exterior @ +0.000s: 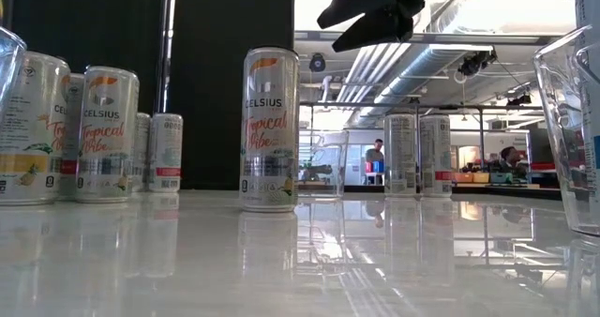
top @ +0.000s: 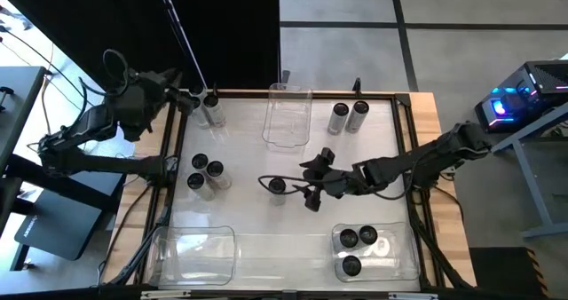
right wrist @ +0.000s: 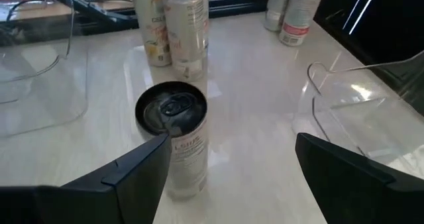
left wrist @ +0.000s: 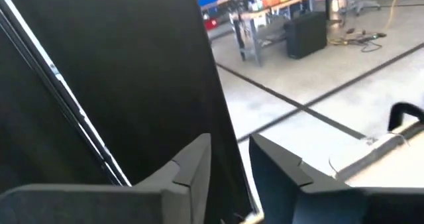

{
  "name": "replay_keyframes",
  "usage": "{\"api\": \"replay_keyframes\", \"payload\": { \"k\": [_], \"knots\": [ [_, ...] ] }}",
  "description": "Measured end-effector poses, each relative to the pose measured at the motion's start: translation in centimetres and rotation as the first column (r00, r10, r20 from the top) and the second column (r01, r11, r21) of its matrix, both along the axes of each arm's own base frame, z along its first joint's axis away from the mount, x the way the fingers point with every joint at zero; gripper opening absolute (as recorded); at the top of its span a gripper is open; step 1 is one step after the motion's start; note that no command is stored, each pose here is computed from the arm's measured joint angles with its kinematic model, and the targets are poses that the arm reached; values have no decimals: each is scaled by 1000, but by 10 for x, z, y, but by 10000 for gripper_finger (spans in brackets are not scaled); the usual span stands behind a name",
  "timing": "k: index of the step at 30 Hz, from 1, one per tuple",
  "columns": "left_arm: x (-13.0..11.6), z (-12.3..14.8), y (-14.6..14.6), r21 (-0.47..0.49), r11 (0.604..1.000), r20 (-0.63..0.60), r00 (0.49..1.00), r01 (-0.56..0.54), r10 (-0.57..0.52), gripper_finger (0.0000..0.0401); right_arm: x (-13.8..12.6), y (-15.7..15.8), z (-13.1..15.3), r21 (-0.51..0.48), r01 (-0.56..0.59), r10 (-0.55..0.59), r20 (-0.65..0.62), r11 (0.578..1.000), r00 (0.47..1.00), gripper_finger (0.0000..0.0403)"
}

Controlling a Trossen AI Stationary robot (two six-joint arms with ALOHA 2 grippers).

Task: Sort soda cans
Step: Put the bottom right white yellow soda can into the top middle transparent bin

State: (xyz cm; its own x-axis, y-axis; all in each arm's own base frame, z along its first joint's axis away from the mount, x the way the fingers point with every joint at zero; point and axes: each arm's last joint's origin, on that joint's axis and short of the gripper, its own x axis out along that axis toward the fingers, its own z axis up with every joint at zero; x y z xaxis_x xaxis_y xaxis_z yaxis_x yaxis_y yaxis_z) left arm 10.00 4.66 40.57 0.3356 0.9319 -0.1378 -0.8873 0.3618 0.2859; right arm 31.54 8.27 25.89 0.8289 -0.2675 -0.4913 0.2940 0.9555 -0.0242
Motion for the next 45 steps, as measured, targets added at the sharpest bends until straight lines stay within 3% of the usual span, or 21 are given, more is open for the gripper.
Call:
{"api": "replay_keyframes", "payload": {
  "k": [6, 10, 13, 16, 18, 23, 32, 37, 45],
  "knots": [
    [-2, -12, 6, -101, 995, -31, 999, 10, -13, 135, -7, 14, 0, -147, 35, -36, -6, 989, 999, 319],
    [2, -18, 1, -220, 954, 24, 979, 204, -204, 138, -14, 29, 3, -246, 6, -9, -12, 969, 1000, 318],
    [7, -26, -5, -257, 906, 113, 941, 336, -318, 133, -17, 41, 1, -249, -176, 163, -70, 952, 984, 318],
    [16, -42, -12, -253, 868, 167, 903, 426, -395, 122, -16, 58, 2, -185, -428, 423, -65, 885, 904, 318],
    [22, -55, -18, -241, 846, 189, 878, 475, -440, 114, -12, 65, 4, -199, -462, 469, -14, 864, 883, 319],
    [42, -89, -34, -197, 779, 251, 799, 595, -547, 92, 9, 49, 0, -248, -324, 351, 73, 913, 934, 318],
    [58, -111, -60, -183, 682, 308, 700, 708, -644, 69, 46, 6, -26, -108, -208, 222, 145, 972, 964, 319],
    [61, -114, -67, -187, 686, 289, 707, 703, -646, 66, 53, 4, -39, -64, -284, 290, 131, 957, 948, 319],
    [62, -115, -71, -179, 709, 267, 727, 683, -633, 66, 56, 3, -48, -59, -251, 256, 109, 966, 960, 318]
  ]
}}
